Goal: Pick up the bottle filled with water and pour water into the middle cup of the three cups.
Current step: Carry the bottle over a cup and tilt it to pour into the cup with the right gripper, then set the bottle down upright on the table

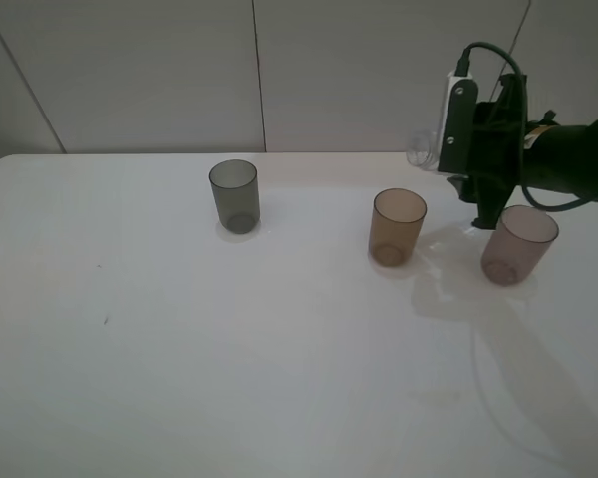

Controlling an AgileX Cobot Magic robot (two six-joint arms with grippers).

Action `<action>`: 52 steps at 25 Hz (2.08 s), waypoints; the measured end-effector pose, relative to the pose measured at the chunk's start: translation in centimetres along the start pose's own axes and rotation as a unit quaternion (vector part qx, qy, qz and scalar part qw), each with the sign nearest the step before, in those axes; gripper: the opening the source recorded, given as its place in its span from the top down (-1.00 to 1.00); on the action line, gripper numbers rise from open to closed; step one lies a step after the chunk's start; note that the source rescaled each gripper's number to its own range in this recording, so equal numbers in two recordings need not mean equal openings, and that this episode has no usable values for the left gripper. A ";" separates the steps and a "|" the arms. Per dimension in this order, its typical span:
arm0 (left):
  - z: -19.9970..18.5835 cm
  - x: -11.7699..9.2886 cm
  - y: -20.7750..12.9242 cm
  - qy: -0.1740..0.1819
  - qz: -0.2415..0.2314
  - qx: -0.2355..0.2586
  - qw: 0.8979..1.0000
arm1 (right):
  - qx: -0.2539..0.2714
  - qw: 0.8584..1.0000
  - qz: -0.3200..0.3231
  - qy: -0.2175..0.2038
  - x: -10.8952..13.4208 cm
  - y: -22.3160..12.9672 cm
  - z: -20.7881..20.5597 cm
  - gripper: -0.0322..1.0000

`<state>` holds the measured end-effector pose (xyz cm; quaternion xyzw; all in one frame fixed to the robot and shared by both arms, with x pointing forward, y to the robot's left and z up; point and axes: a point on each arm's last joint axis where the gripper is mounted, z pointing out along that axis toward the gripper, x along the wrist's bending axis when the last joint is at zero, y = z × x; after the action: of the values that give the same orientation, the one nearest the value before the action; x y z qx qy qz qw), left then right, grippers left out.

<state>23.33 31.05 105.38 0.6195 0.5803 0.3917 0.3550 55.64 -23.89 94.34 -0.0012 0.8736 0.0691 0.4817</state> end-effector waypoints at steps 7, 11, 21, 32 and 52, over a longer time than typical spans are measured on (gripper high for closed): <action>0.0 0.0 0.0 0.000 0.000 0.000 1.000 | 0.010 0.999 -0.032 -0.003 0.0 -0.2 0.1 0.88; 0.0 0.0 0.0 0.000 0.000 0.000 1.000 | 0.018 0.998 -0.057 -0.011 0.1 0.0 0.4 0.88; 0.0 0.0 0.0 0.000 0.000 0.000 1.000 | 0.032 0.990 -0.128 -0.042 0.7 1.1 1.2 0.88; 0.0 0.0 0.0 0.000 0.000 0.000 1.000 | 0.033 0.982 -0.176 -0.056 0.5 1.7 1.2 0.88; 0.0 0.0 0.0 0.000 0.000 0.000 1.000 | 0.056 0.970 -0.226 -0.074 0.1 1.4 1.1 0.88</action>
<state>23.33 31.05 105.38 0.6195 0.5803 0.3917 0.3550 56.43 -22.32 93.88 -0.1661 0.8149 -0.0906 0.5478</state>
